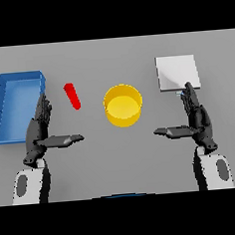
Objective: Pick up the red beaker and tilt it to pour out 1 green nut into yellow bowl. Pick up the yellow bowl and place it on the metallic measuring scale.
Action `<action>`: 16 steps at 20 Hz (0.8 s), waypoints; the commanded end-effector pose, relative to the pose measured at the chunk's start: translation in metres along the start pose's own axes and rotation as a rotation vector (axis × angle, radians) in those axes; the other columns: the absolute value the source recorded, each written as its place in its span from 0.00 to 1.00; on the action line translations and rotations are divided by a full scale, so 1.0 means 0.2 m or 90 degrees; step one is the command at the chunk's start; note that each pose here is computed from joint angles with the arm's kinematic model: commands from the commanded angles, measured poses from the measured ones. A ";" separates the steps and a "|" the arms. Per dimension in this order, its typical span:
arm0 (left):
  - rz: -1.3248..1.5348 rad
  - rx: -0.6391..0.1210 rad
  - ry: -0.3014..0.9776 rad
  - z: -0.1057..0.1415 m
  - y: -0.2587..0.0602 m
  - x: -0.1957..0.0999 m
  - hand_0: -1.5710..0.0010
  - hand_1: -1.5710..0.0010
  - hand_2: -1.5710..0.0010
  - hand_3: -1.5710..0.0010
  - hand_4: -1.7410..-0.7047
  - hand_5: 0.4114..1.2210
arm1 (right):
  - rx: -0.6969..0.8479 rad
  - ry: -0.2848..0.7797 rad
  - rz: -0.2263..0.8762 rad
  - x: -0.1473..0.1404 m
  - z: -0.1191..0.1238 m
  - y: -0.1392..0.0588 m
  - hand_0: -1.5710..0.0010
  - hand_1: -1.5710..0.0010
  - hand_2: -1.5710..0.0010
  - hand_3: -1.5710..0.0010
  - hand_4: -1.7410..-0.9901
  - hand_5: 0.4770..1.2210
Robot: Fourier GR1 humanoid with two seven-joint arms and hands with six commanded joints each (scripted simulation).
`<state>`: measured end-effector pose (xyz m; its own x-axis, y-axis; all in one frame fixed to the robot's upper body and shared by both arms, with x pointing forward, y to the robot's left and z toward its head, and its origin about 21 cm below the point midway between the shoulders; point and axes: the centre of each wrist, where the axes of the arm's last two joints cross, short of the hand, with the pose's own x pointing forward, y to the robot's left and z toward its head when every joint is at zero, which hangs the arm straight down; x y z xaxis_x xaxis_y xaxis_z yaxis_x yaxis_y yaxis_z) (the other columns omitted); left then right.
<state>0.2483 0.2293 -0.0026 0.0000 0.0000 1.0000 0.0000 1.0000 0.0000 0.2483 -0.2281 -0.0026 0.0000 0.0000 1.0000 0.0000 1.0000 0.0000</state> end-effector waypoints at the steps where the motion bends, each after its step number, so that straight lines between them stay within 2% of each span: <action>1: 0.000 0.000 0.000 0.00 0.00 0.00 1.00 1.00 1.00 1.00 0.58 0.31 | 0.000 0.000 -0.001 0.00 0.00 0.00 1.00 1.00 1.00 1.00 0.89 0.14; 6: -0.003 -0.001 0.001 -0.01 -0.01 0.00 1.00 1.00 1.00 1.00 0.58 0.31 | 0.002 -0.004 -0.001 0.00 0.00 0.04 1.00 1.00 1.00 1.00 0.89 0.14; 7: -0.052 -0.024 -0.026 0.04 0.00 0.03 1.00 1.00 1.00 1.00 0.58 0.31 | 0.004 -0.056 0.098 0.03 0.02 0.03 1.00 1.00 1.00 1.00 0.89 0.14; 8: -0.081 -0.042 -0.046 0.09 0.00 0.06 1.00 1.00 1.00 1.00 0.58 0.31 | 0.016 -0.088 0.151 0.03 0.06 0.04 1.00 1.00 1.00 1.00 0.89 0.13; 10: -0.108 -0.057 -0.047 0.15 -0.01 0.09 1.00 1.00 1.00 1.00 0.58 0.31 | 0.023 -0.094 0.208 0.05 0.10 0.06 1.00 1.00 1.00 1.00 0.90 0.13; 13: -0.123 -0.064 -0.023 0.15 -0.04 0.13 1.00 1.00 1.00 1.00 0.58 0.30 | 0.036 -0.100 0.201 0.07 0.10 0.09 1.00 1.00 1.00 1.00 0.85 0.16; 16: -0.130 -0.072 0.005 0.11 -0.04 0.10 1.00 1.00 1.00 1.00 0.58 0.29 | 0.043 -0.101 0.193 0.08 0.10 0.08 1.00 1.00 1.00 1.00 0.79 0.18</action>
<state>0.2265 0.2201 0.0183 -0.0011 -0.2036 0.9791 0.1139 0.9727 0.2024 0.2278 -0.2118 0.0135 -0.1675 0.2906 0.9421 -0.0430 0.9525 -0.3015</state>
